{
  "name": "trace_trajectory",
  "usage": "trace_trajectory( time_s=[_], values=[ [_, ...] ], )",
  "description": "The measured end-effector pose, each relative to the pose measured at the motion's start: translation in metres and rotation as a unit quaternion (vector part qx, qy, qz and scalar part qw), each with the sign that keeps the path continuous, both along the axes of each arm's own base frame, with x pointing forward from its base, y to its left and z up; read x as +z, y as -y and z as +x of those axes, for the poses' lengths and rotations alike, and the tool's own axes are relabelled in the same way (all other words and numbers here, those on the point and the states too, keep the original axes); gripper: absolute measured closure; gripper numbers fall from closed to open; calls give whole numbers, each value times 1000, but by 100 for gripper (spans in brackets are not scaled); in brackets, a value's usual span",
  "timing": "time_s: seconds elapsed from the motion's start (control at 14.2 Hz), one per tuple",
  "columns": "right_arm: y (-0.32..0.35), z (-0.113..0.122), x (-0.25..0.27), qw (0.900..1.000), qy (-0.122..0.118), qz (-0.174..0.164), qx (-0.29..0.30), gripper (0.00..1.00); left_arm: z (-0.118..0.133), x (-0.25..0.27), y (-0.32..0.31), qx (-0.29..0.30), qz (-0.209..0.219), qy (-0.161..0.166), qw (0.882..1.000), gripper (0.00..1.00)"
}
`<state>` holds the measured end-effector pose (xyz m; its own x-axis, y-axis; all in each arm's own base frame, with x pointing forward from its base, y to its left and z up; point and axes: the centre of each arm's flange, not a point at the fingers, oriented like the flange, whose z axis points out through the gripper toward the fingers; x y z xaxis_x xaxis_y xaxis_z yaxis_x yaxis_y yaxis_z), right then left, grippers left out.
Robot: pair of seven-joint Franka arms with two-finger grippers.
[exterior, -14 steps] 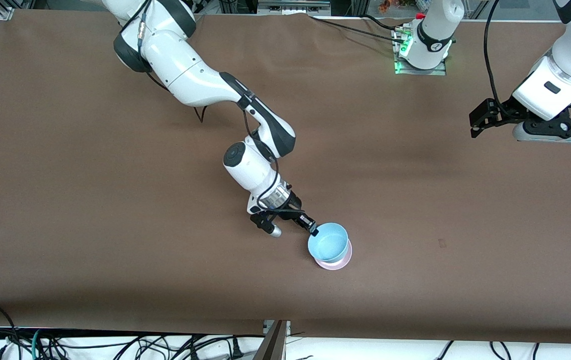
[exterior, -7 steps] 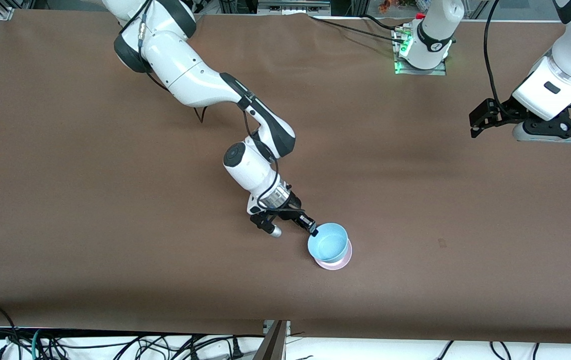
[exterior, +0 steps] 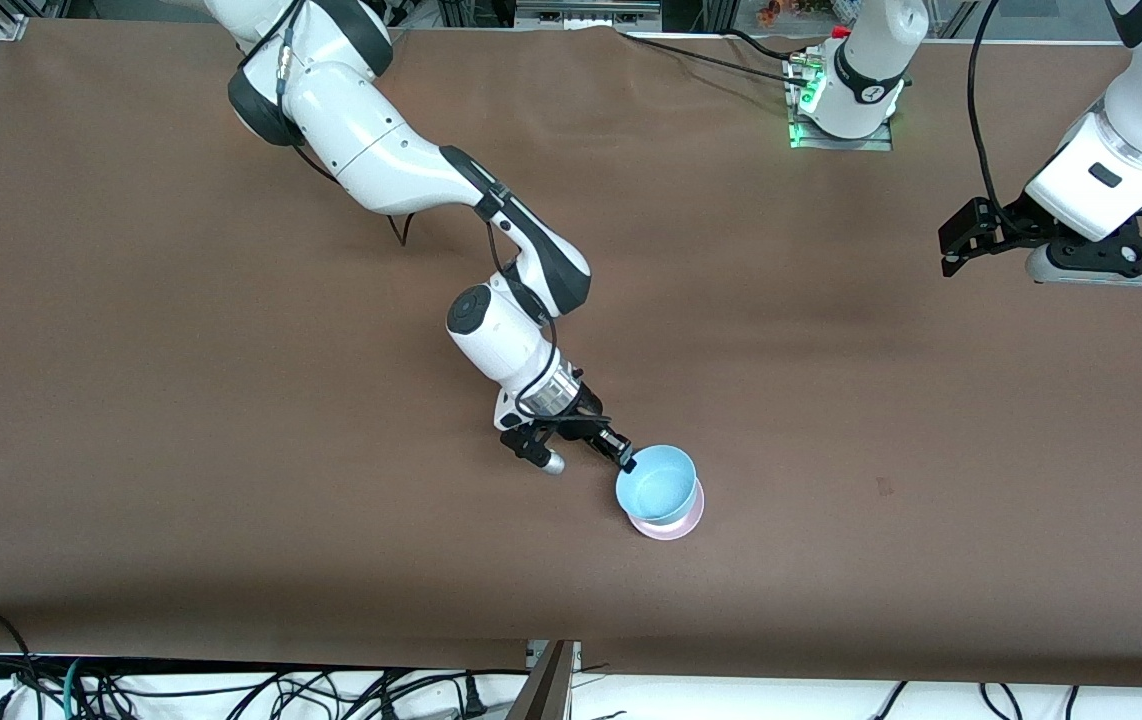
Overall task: Stack pink and blue bowls on white bowl
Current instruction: 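Lower the light blue bowl into the pink bowl and open the right gripper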
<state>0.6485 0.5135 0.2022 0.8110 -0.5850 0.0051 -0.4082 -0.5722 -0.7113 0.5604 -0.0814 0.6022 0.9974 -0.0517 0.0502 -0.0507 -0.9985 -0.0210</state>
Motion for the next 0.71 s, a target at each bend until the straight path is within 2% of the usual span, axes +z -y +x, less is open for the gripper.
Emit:
trace_trajectory(
  time_s=[0.35, 0.71],
  values=[
    [3, 2, -4, 1000, 3, -18, 16, 98, 1, 0, -3, 3, 0, 1, 1000, 0],
    [7, 3, -12, 999, -14, -42, 32, 98, 3, 1, -24, 23, -1, 0, 1000, 0]
  ],
)
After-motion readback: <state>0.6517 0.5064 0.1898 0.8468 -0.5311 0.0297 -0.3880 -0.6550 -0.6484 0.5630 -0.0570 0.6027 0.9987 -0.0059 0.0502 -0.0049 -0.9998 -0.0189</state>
